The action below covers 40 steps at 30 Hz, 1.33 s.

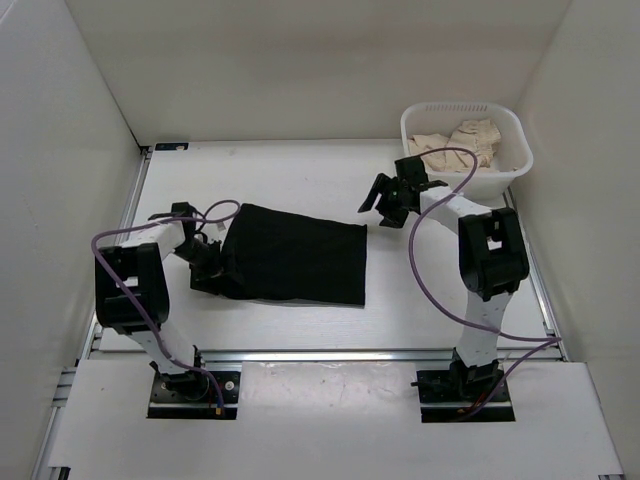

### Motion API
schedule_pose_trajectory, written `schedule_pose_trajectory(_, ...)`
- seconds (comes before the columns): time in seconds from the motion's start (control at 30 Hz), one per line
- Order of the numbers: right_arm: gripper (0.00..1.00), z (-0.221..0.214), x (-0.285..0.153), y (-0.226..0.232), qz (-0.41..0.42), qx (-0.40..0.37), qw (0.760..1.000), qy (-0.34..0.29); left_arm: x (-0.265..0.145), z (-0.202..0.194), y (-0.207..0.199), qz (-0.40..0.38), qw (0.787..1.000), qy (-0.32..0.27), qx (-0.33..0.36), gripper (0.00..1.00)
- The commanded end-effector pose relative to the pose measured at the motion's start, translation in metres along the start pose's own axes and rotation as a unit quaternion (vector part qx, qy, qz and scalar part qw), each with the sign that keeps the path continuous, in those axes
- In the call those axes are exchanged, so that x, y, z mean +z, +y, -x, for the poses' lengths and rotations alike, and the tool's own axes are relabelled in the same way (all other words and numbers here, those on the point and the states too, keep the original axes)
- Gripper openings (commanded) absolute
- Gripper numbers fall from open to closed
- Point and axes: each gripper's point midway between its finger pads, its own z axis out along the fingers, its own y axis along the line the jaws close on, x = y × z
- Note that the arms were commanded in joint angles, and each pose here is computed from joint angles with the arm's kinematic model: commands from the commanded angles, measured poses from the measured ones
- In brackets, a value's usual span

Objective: Fold and stack the trousers
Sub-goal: Fold the trousers

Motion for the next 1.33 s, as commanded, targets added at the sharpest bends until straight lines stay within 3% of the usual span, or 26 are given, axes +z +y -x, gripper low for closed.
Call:
schedule_pose_trajectory(0.0, 0.80, -0.004, -0.034, 0.013, 0.004, -0.076, 0.997, 0.011, -0.023, 0.000, -0.003, 0.004, 0.999, -0.031, 0.009, 1.00)
schedule_pose_trajectory(0.23, 0.81, -0.022, -0.082, 0.006, -0.025, -0.136, 0.990, 0.022, -0.060, 0.003, -0.016, -0.016, 0.995, -0.097, 0.016, 1.00)
schedule_pose_trajectory(0.3, 0.82, -0.025, -0.102, 0.005, -0.027, -0.153, 0.988, 0.015, -0.083, 0.018, -0.014, -0.015, 0.988, -0.154, 0.017, 1.00)
schedule_pose_trajectory(0.33, 0.91, -0.033, -0.116, -0.002, -0.038, -0.155, 0.987, 0.020, -0.098, 0.029, -0.012, -0.011, 0.983, -0.184, 0.019, 1.00)
schedule_pose_trajectory(0.37, 0.91, -0.036, -0.124, -0.007, -0.047, -0.161, 0.986, 0.020, -0.111, 0.037, -0.009, -0.007, 0.977, -0.213, 0.019, 1.00)
schedule_pose_trajectory(0.43, 0.94, -0.040, -0.147, -0.014, -0.058, -0.186, 0.981, 0.011, -0.159, 0.067, 0.016, 0.060, 0.949, -0.309, 0.015, 1.00)
schedule_pose_trajectory(0.47, 0.99, -0.042, -0.158, -0.024, -0.085, -0.190, 0.978, 0.011, -0.178, 0.075, 0.028, 0.096, 0.936, -0.340, 0.008, 1.00)
schedule_pose_trajectory(0.53, 0.99, -0.039, -0.183, -0.033, -0.107, -0.197, 0.974, -0.007, -0.214, 0.084, 0.059, 0.177, 0.907, -0.382, -0.022, 1.00)
schedule_pose_trajectory(0.57, 0.99, -0.045, -0.194, -0.046, -0.131, -0.196, 0.972, 0.005, -0.242, 0.086, 0.082, 0.251, 0.879, -0.403, -0.051, 1.00)
schedule_pose_trajectory(0.67, 0.99, -0.033, -0.226, -0.066, -0.171, -0.192, 0.966, -0.037, -0.276, 0.071, 0.120, 0.333, 0.840, -0.414, -0.110, 1.00)
schedule_pose_trajectory(0.83, 0.99, -0.027, -0.262, -0.083, -0.199, -0.185, 0.958, -0.095, -0.296, 0.048, 0.131, 0.366, 0.813, -0.431, -0.139, 1.00)
schedule_pose_trajectory(1.03, 0.99, -0.028, -0.277, -0.085, -0.201, -0.181, 0.955, -0.125, -0.307, 0.038, 0.126, 0.377, 0.799, -0.447, -0.140, 1.00)
schedule_pose_trajectory(1.3, 0.99, -0.026, -0.288, -0.088, -0.197, -0.176, 0.950, -0.168, -0.310, 0.033, 0.117, 0.369, 0.801, -0.452, -0.135, 1.00)
